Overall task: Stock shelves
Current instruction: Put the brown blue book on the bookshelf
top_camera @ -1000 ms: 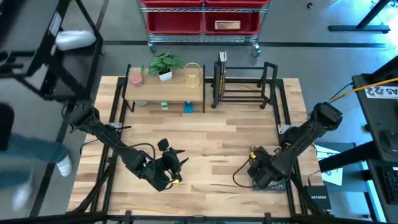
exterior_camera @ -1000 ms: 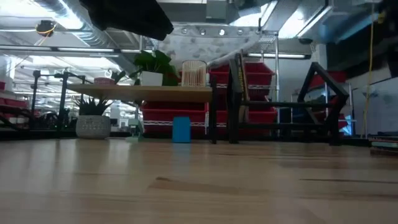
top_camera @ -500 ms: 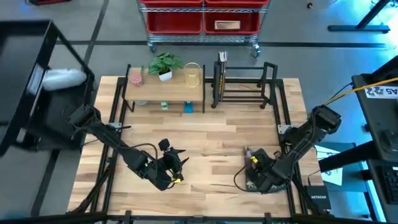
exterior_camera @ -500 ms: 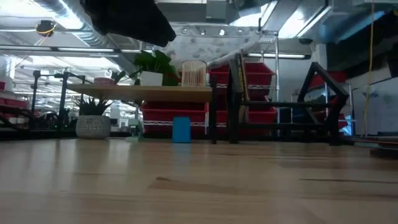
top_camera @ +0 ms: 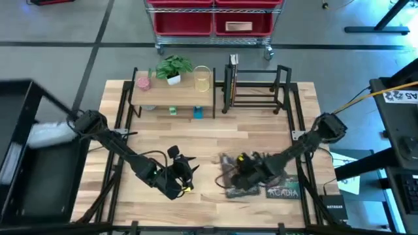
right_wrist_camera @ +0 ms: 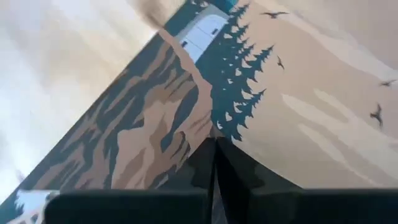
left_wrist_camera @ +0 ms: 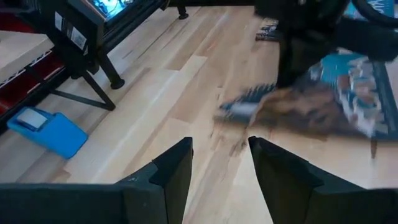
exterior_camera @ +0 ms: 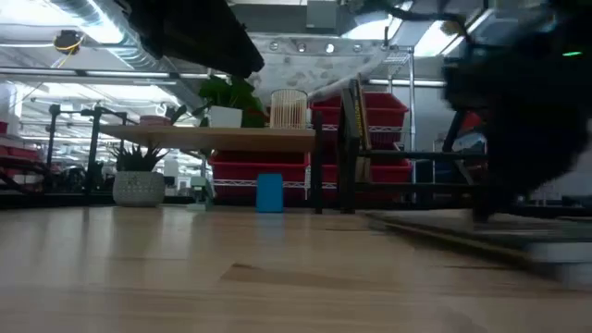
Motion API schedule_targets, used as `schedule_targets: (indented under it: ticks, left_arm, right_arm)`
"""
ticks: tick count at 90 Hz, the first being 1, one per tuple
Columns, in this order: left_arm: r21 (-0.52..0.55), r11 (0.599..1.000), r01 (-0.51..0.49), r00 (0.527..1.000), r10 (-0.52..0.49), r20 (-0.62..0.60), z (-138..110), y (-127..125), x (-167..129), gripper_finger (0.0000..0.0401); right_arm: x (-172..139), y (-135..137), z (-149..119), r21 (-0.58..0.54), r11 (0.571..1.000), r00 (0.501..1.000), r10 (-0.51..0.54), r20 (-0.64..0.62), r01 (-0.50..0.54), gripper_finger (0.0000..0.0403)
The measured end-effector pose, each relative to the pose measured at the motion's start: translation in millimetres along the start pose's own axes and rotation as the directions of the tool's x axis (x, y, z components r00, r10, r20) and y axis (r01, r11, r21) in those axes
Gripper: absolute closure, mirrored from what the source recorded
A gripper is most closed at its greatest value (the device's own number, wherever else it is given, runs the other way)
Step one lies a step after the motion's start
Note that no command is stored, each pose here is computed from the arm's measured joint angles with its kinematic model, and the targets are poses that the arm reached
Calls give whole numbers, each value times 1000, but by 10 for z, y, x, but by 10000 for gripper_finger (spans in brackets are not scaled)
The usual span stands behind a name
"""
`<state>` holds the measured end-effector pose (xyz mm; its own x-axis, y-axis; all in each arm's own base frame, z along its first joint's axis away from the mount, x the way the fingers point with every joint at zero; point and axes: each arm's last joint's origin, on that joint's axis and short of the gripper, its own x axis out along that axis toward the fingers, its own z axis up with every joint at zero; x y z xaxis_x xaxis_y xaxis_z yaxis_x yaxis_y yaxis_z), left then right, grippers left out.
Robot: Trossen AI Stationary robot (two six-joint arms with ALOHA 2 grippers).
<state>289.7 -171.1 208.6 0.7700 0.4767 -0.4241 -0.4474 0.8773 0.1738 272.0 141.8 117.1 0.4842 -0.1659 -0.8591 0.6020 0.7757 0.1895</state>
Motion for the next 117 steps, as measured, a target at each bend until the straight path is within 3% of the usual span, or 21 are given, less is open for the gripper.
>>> schedule_targets:
  ticks: [11, 22, 36, 48, 58, 75, 92, 106, 117]
  left_arm:
    - [-3, 1000, -2, 1000, 2, 0, 2, 4, 6, 248]
    - [-2, 1000, -3, 1000, 3, -1, 4, 7, 10, 248]
    - [6, 1000, 24, 1000, -24, -20, -3, 0, 10, 248]
    - [61, 994, 94, 993, -90, -70, -23, -16, 8, 248]
    - [73, 995, 67, 996, -62, -70, -18, 13, 79, 248]
    - [8, 999, 35, 983, -33, -179, 4, 248, 555, 248]
    - [-35, 985, 170, 905, -170, -389, -251, 307, 1017, 248]
    - [-135, 966, 219, 849, -257, -462, -397, 199, 1055, 248]
    - [-199, 945, 259, 827, -323, -460, -444, 22, 888, 248]
  right_arm:
    - [202, 128, 181, -94, 985, 983, 157, 98, -148, 402]
    - [279, 215, 336, -246, 936, 942, 297, 159, -253, 402]
    - [-44, 355, 558, -331, 902, 908, 358, 219, -276, 402]
    - [-268, 348, 518, -411, 874, 923, 350, 160, -260, 402]
    - [-403, 397, 434, -425, 854, 917, 382, 117, -302, 402]
    - [-236, 453, 106, -331, 878, 934, 356, -29, -345, 402]
    - [-40, 452, -115, -313, 905, 957, 276, -85, -288, 402]
    - [-48, 310, -121, -342, 928, 988, 121, -97, -147, 402]
    - [-126, 128, -97, -440, 897, 997, -56, -51, 28, 402]
